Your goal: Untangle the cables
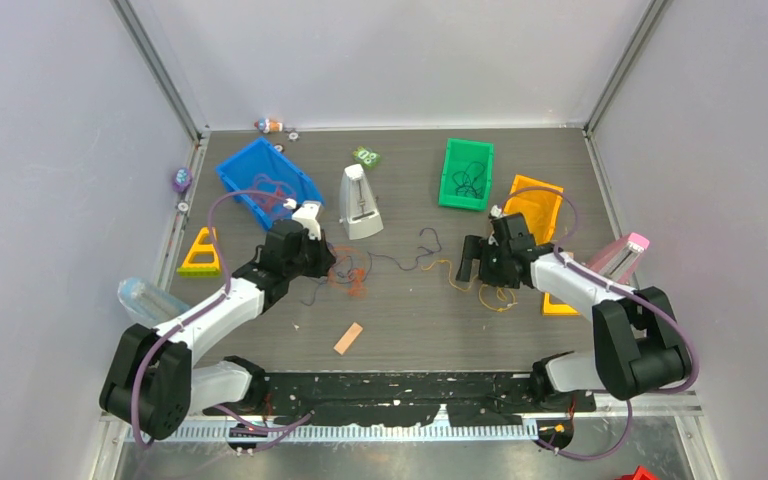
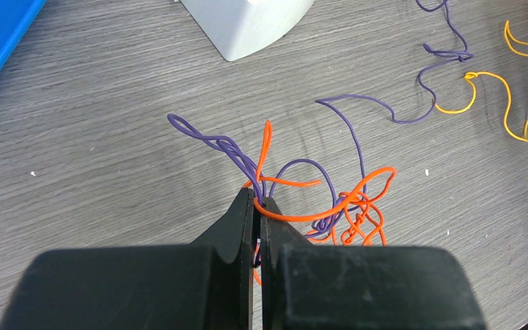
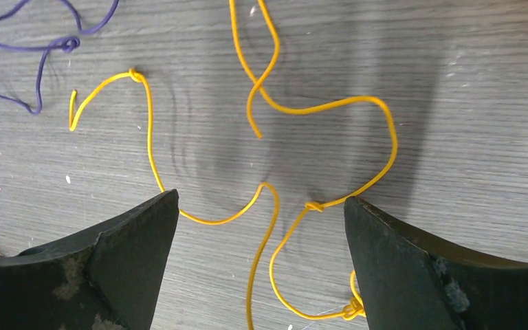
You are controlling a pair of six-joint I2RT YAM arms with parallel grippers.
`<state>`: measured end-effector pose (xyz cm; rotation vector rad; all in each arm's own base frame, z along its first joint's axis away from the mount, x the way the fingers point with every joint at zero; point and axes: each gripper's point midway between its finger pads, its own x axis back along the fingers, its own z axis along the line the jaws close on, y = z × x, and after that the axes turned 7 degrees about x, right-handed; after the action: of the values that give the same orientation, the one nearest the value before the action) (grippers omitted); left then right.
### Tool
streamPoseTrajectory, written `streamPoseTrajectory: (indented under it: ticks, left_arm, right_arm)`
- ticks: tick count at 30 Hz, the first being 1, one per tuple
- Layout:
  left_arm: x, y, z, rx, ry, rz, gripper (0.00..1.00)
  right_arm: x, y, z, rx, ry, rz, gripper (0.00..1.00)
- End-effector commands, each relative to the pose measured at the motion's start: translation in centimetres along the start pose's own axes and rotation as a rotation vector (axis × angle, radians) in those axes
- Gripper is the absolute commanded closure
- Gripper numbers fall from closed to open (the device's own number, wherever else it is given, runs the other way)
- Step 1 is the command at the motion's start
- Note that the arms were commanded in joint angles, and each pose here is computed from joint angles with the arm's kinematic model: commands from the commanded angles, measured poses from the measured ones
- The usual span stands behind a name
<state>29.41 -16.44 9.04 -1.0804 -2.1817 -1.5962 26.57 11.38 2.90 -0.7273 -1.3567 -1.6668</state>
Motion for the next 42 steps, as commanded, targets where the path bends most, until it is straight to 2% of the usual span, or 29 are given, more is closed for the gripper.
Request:
streamPoseTrajectory:
  ticks: [1, 5, 11, 14, 17, 18, 19, 21, 22, 23, 25, 27, 32, 37, 42]
  left_arm:
    - [-0.1, 1.3, -0.7, -0.011, -0.028, -0.045, 1.00]
    - [-0.1, 1.3, -0.7, -0.011, -0.028, -0.047, 1.00]
    - [-0.1, 1.3, -0.8, -0.011, -0.031, -0.046, 1.00]
    - [-0.1, 1.3, -0.8, -0.011, -0.031, -0.047, 1.00]
    - [-0.1, 1.3, -0.8, -0.012, -0.031, -0.047, 1.00]
    - [-0.1, 1.3, -0.7, -0.011, -0.030, -0.046, 1.00]
    - [-0.1, 1.3, -0.8, -0.011, -0.031, -0.047, 1.00]
    - [-0.1, 1.3, -0.7, -0.011, -0.030, -0.046, 1.00]
    - [-0.1, 1.3, -0.7, -0.011, -0.030, -0.045, 1.00]
    - [-0.1, 1.3, -0.7, -0.012, -0.030, -0.046, 1.00]
    - [-0.1, 1.3, -0.7, -0.011, -0.029, -0.047, 1.00]
    - [-0.2, 1.3, -0.7, -0.011, -0.029, -0.046, 1.00]
    - [-0.2, 1.3, -0.7, -0.011, -0.028, -0.046, 1.00]
    - [0.0, 1.4, -0.7, -0.013, -0.029, -0.052, 1.00]
    - [0.0, 1.4, -0.9, -0.012, -0.036, -0.055, 1.00]
  right_arm:
    - [0.2, -0.8, 0.4, 0.066, -0.038, 0.042, 0.05]
    - [0.2, -0.9, -0.6, 0.129, -0.160, 0.038, 0.05]
    - [0.0, -1.3, -0.8, 0.190, -0.256, 0.057, 0.05]
    - [-0.3, -1.5, -1.2, 0.193, -0.292, 0.063, 0.00]
    - [-0.4, -1.4, -1.3, 0.188, -0.296, 0.060, 0.14]
    - [-0.5, -1.5, -1.3, 0.188, -0.295, 0.062, 0.23]
    - [-0.6, -1.6, -1.1, 0.187, -0.286, 0.064, 0.27]
    - [-0.7, -1.6, -0.7, 0.185, -0.265, 0.069, 0.41]
    - [-0.7, -1.7, -0.5, 0.184, -0.249, 0.072, 0.51]
    - [-0.7, -1.6, -0.3, 0.182, -0.241, 0.068, 0.57]
    - [-0.4, -1.2, 0.1, 0.178, -0.223, 0.056, 0.82]
    - [0.1, -0.6, 0.5, 0.169, -0.202, 0.034, 0.93]
    - [2.8, 2.5, 1.7, 0.150, -0.159, -0.074, 0.95]
    - [7.9, 7.7, 2.9, 0.097, -0.090, -0.262, 0.95]
    - [12.3, 12.3, 2.1, 0.047, -0.085, -0.385, 0.95]
